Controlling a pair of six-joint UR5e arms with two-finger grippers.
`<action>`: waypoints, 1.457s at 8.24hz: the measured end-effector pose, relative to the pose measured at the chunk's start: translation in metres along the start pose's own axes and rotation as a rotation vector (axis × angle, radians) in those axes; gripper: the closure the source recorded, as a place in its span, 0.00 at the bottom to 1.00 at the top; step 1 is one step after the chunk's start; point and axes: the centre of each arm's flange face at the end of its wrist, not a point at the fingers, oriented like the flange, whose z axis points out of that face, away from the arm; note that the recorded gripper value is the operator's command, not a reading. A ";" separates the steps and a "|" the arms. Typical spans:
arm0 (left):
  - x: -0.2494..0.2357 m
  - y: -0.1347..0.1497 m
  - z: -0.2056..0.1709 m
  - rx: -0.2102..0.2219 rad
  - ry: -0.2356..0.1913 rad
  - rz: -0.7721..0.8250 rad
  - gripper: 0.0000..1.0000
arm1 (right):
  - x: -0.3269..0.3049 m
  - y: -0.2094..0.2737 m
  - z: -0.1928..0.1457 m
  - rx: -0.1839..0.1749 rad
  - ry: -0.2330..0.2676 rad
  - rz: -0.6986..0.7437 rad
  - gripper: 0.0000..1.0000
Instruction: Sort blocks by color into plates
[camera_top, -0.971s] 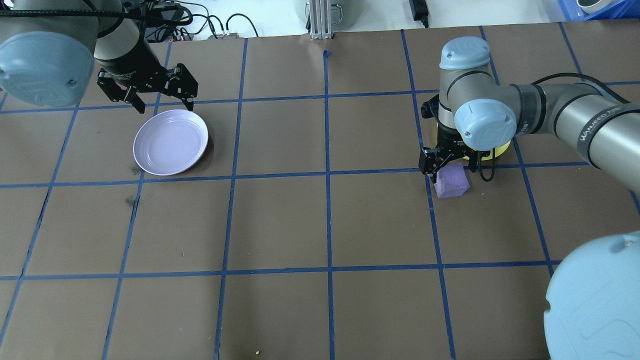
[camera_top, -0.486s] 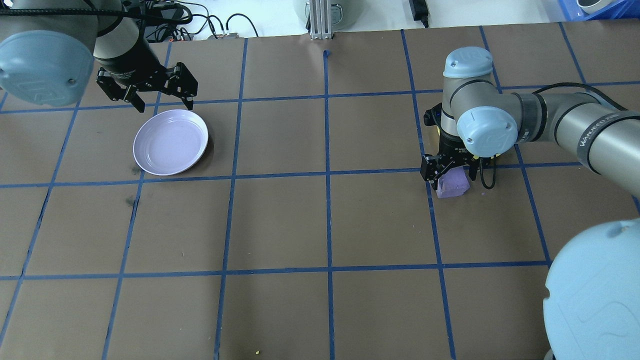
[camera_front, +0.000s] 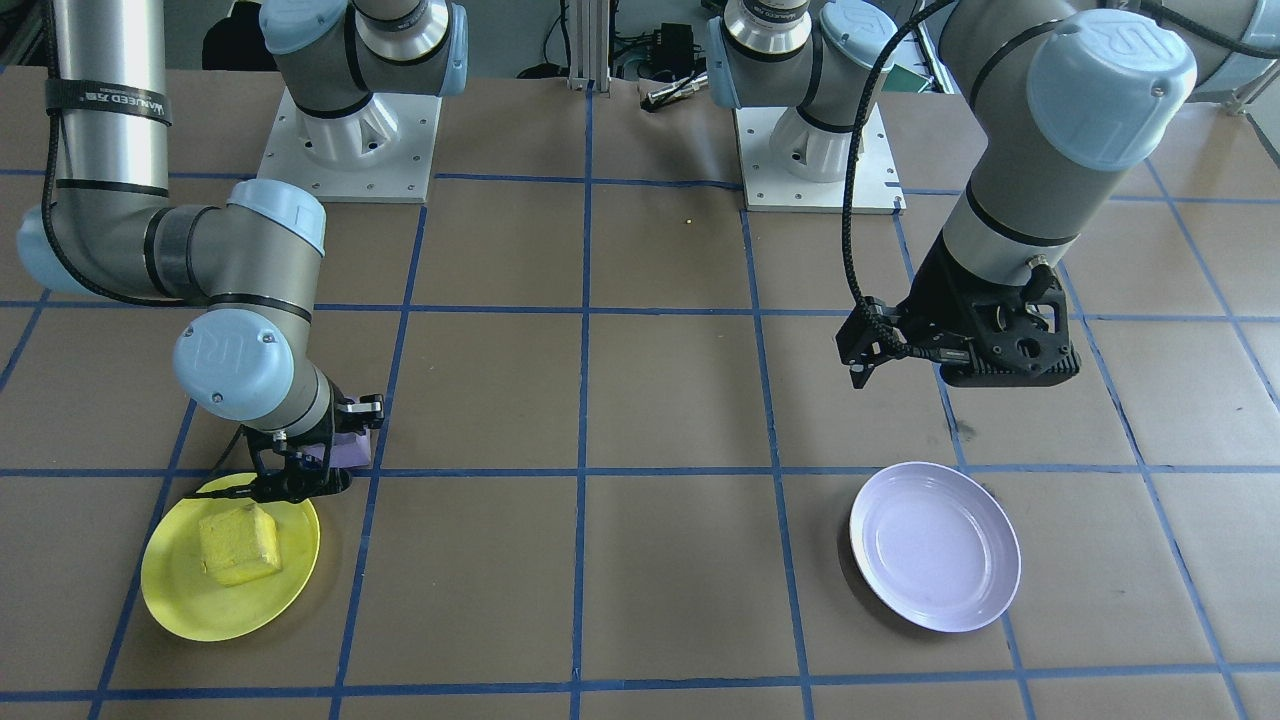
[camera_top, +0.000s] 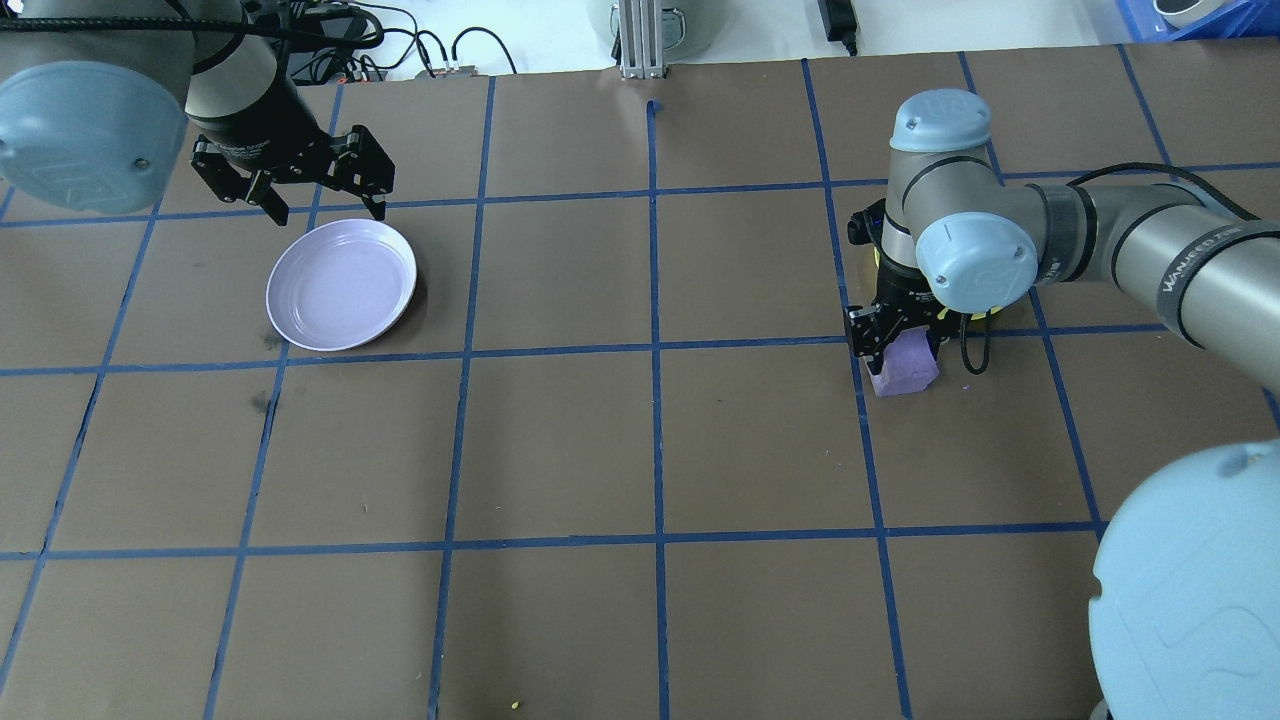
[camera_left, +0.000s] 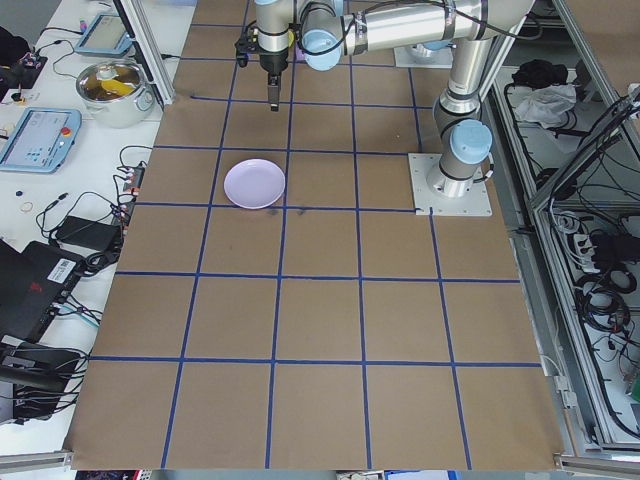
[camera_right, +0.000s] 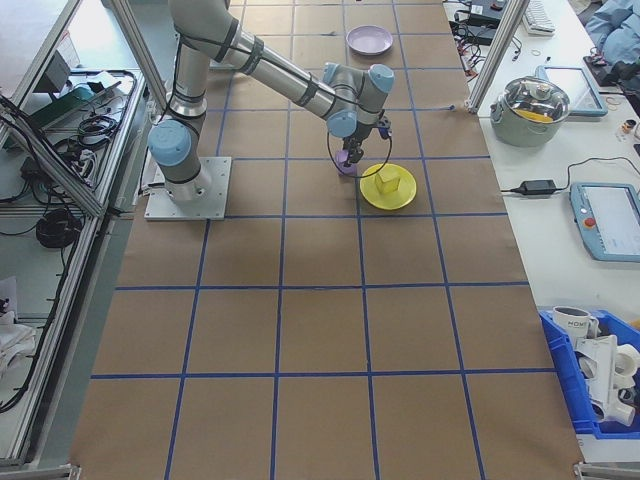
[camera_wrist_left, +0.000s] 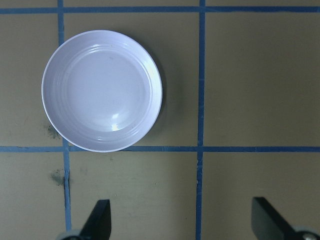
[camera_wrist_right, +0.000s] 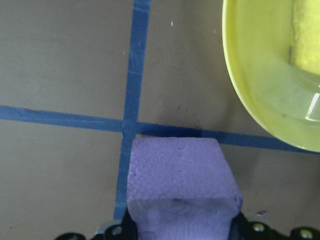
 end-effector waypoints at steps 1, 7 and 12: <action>0.000 0.000 0.000 0.000 0.000 0.000 0.00 | -0.002 -0.006 -0.015 0.032 -0.019 0.006 1.00; 0.000 -0.003 0.003 -0.005 0.002 -0.002 0.00 | -0.134 -0.001 -0.090 0.005 -0.144 0.279 1.00; 0.000 -0.003 0.005 0.002 0.000 -0.001 0.00 | -0.310 0.027 -0.061 -0.038 -0.261 0.452 0.95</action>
